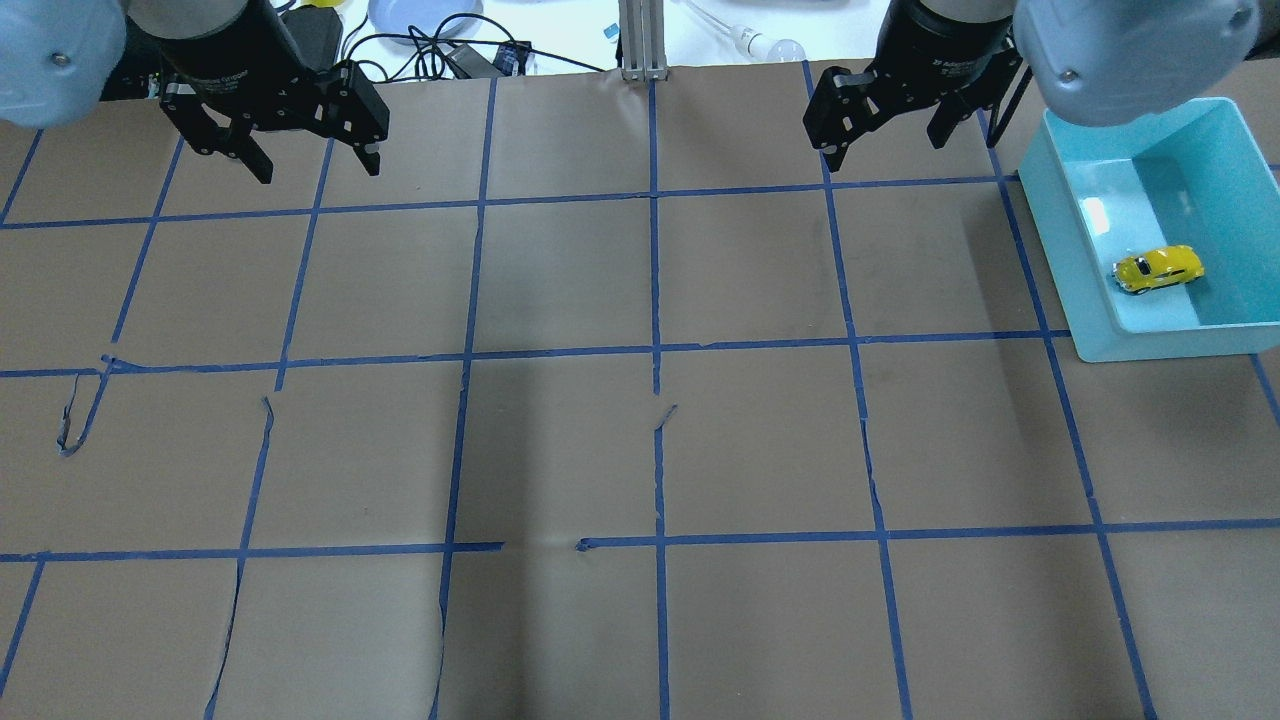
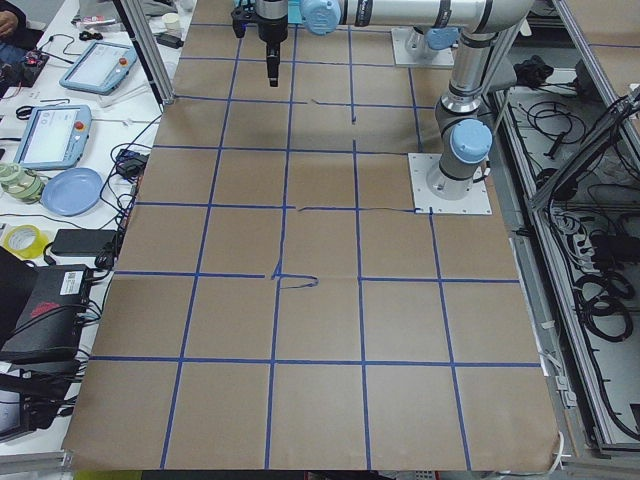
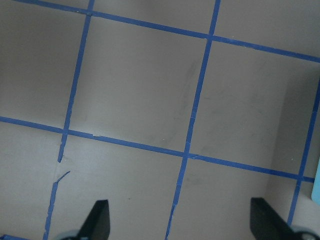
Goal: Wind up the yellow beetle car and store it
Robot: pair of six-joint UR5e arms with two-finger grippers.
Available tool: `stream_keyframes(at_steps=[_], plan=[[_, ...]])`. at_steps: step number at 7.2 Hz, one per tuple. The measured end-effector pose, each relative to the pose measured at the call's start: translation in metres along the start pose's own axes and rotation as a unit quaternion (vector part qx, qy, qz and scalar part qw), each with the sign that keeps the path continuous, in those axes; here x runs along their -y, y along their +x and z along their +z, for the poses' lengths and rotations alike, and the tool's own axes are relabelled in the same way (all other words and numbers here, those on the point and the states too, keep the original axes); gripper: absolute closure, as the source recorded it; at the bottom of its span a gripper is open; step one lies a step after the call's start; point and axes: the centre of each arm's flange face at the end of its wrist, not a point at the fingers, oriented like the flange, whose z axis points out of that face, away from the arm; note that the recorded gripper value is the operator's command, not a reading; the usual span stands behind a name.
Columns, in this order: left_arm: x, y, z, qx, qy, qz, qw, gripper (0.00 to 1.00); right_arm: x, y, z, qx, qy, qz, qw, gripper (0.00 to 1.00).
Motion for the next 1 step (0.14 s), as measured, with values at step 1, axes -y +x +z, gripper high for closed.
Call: stream_keyframes(at_steps=[1], plan=[[-0.0007, 0.0017, -0.0002, 0.001, 0.000, 0.001, 1.0000, 0.00, -0.0004, 0.0084, 0.0003, 0.000, 0.001, 0.007, 1.0000, 0.00]])
